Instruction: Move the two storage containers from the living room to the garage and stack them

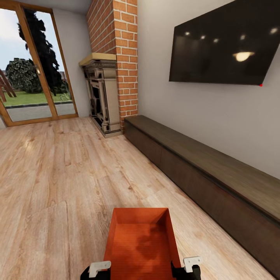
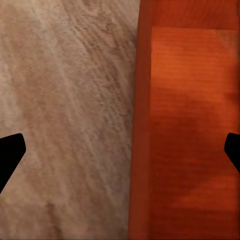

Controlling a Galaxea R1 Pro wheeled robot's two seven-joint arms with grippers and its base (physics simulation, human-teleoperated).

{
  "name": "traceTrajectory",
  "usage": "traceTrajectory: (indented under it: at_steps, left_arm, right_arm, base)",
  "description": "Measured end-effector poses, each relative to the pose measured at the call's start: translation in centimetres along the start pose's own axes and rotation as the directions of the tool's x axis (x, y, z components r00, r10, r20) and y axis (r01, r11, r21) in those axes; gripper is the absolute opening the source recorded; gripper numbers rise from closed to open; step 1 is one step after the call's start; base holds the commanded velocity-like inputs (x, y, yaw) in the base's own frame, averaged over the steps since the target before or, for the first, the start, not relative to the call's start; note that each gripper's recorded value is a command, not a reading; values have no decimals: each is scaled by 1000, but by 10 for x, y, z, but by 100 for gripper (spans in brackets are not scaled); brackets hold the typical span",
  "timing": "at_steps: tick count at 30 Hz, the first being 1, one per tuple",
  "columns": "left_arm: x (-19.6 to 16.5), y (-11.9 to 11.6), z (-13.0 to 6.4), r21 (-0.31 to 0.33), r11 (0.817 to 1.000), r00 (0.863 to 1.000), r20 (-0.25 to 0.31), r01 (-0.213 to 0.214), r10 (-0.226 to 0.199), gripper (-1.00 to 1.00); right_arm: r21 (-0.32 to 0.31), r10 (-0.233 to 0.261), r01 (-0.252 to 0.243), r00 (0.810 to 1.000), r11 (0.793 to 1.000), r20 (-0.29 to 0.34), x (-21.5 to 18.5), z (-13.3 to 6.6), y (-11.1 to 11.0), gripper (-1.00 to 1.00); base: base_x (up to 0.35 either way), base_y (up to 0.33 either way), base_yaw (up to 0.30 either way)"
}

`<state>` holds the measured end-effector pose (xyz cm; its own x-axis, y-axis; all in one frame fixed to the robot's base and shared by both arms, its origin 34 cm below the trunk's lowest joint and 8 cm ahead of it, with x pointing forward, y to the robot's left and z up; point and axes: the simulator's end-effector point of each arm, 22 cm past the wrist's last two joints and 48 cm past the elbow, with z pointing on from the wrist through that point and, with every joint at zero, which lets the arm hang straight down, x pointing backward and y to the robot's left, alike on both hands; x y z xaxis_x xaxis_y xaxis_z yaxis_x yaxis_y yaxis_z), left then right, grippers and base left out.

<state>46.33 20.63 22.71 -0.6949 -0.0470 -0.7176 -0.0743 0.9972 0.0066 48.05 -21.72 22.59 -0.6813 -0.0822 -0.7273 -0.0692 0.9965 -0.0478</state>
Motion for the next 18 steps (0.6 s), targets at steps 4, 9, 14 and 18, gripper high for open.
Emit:
traceTrajectory:
  at_steps: [4, 9, 14, 18]
  left_arm:
    - [-1, -2, 0, 5, 1000, 1000, 2, 1, -1, 100]
    - [-1, -3, 0, 5, 1000, 1000, 2, 1, -1, 100]
    - [7, -1, 1, 1, 1000, 1000, -14, 3, -3, 100]
    - [7, 0, 2, -4, 1000, 1000, -14, 5, -5, 100]
  right_arm:
    - [-2, -1, 1, 1000, 1000, 0, 0, 0, 1, 100]
    - [-2, -1, 1, 1000, 1000, 0, 0, 0, 1, 100]
    - [-4, -1, 0, 1000, 1000, -17, 8, 1, 2, 100]
    - [-4, 0, 0, 1000, 1000, -16, 8, 1, 2, 100]
  base:
    - [0, 0, 0]
    - [0, 0, 0]
    - [0, 0, 0]
    - [0, 0, 0]
